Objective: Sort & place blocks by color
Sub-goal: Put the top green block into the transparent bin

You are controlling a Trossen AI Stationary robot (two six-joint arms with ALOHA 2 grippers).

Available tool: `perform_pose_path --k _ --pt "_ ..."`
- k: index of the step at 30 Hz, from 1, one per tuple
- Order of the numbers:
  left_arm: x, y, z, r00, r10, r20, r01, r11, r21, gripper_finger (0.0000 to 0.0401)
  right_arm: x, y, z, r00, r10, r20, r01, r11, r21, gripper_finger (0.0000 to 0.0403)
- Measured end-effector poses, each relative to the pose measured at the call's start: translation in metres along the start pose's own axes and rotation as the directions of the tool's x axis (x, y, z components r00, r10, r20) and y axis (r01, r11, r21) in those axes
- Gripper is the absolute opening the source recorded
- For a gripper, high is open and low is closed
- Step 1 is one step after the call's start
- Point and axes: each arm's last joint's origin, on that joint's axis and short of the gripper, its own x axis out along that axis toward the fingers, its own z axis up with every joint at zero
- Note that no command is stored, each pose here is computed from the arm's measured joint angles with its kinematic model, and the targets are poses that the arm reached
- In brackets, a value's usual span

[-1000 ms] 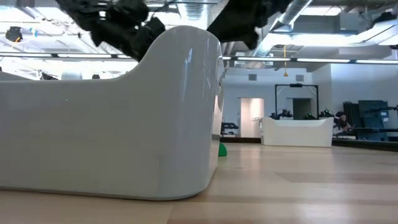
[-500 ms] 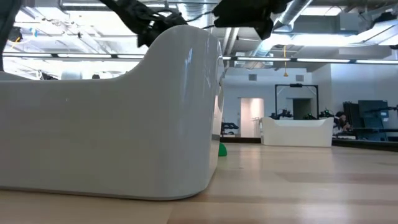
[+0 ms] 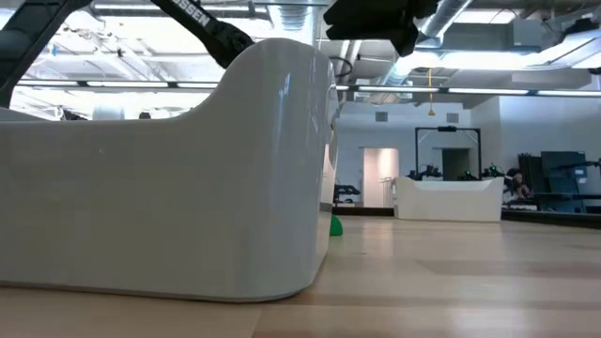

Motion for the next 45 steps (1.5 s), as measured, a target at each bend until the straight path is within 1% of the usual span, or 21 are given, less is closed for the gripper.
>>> perform_pose_path --k 3,5,9,11,13,15,17,20,22,23,25,28,29,32,34,35,37,39,40,42,45 --pt "0.0 0.0 -0.002 1.0 0.003 -0.024 -0.003 1.0 -0.006 0.022 0.003 -0.006 0.002 1.0 -0.019 0.001 0.019 1.0 -0.014 0.0131" --pt "0.0 -0.002 -0.006 0.998 -0.016 -0.06 0.015 1.0 -0.015 0.0224 0.005 -0.01 0.003 0.999 -0.031 0.004 0.031 0.999 -0.018 0.0131" --pt "-0.001 -0.006 -0.012 0.991 -0.056 -0.121 0.055 0.998 -0.009 0.0247 0.007 -0.016 0.005 0.999 -0.049 0.007 0.049 0.998 -0.03 0.0131" --pt "-0.001 -0.007 -0.013 0.989 -0.055 -0.135 0.055 0.998 -0.004 0.0263 0.004 -0.017 0.005 0.999 -0.041 -0.009 0.04 0.998 -0.05 0.0131" --pt "-0.001 -0.006 -0.011 0.992 -0.043 -0.12 0.043 0.999 -0.002 0.0278 -0.006 -0.015 0.008 1.0 0.0 -0.022 -0.001 0.998 -0.063 0.0131" --pt "0.0 -0.006 -0.009 0.993 -0.04 -0.107 0.04 0.999 -0.001 0.029 -0.022 -0.01 0.014 0.999 0.035 -0.003 -0.035 0.997 -0.062 0.0131" --pt "0.0 -0.007 -0.007 0.995 -0.027 -0.094 0.029 0.999 0.018 0.0299 -0.04 -0.004 0.021 0.998 0.046 0.047 -0.043 0.997 -0.071 0.0131" --pt "0.001 -0.006 -0.003 0.998 0.001 -0.066 0.003 0.998 0.064 0.0307 -0.06 0.005 0.028 0.991 0.001 0.133 0.014 0.994 -0.112 0.0131" --pt "0.0 -0.003 -0.002 0.999 -0.023 -0.027 0.025 0.995 0.097 0.0311 -0.068 0.011 0.028 0.985 -0.036 0.169 0.06 0.989 -0.137 0.0131" --pt "-0.002 0.0 -0.002 0.999 -0.036 -0.01 0.037 0.995 0.097 0.0312 -0.072 0.013 0.028 0.982 -0.055 0.179 0.081 0.986 -0.143 0.0131" --pt "-0.007 0.009 0.0 0.998 -0.049 0.038 0.045 0.995 0.086 0.0314 -0.076 0.018 0.025 0.979 -0.081 0.188 0.111 0.981 -0.159 0.0131" --pt "-0.01 0.023 0.0 0.995 -0.016 0.102 0.01 0.998 0.065 0.0314 -0.079 0.022 0.023 0.978 -0.084 0.193 0.12 0.975 -0.185 0.0131" --pt "-0.01 0.027 -0.001 0.994 -0.003 0.113 -0.001 0.999 0.037 0.0314 -0.08 0.022 0.023 0.978 -0.083 0.192 0.12 0.974 -0.193 0.0131" --pt "-0.011 0.038 -0.006 0.992 0.012 0.126 -0.012 1.0 -0.002 0.0314 -0.079 0.021 0.023 0.977 -0.092 0.193 0.131 0.972 -0.197 0.0131" --pt "-0.011 0.044 -0.01 0.994 0.014 0.106 -0.01 0.999 -0.04 0.0314 -0.078 0.02 0.024 0.975 -0.107 0.197 0.146 0.97 -0.196 0.0131" --pt "-0.01 0.046 -0.014 0.997 0.008 0.083 -0.003 0.998 -0.061 0.0314 -0.078 0.019 0.024 0.974 -0.114 0.197 0.152 0.969 -0.194 0.0131" --pt "-0.003 0.049 -0.015 0.997 0.024 0.069 -0.02 0.998 -0.064 0.0314 -0.076 0.016 0.025 0.972 -0.125 0.197 0.163 0.968 -0.19 0.0131" --pt "0.005 0.047 -0.021 1.0 -0.006 0.026 0.008 0.997 -0.081 0.0314 -0.075 0.014 0.025 0.972 -0.134 0.193 0.172 0.966 -0.191 0.0131" --pt "0.011 0.046 -0.021 1.0 -0.01 0.025 0.012 0.997 -0.077 0.0314 -0.075 0.014 0.025 0.972 -0.137 0.193 0.173 0.968 -0.184 0.0131" --pt "0.025 0.041 -0.025 0.999 -0.035 -0.015 0.033 0.997 -0.074 0.0314 -0.074 0.013 0.024 0.973 -0.142 0.182 0.175 0.967 -0.183 0.0131" --pt "0.044 0.031 -0.028 0.997 -0.039 -0.069 0.035 0.998 -0.057 0.0314 -0.074 0.012 0.024 0.973 -0.144 0.182 0.176 0.969 -0.174 0.0131"
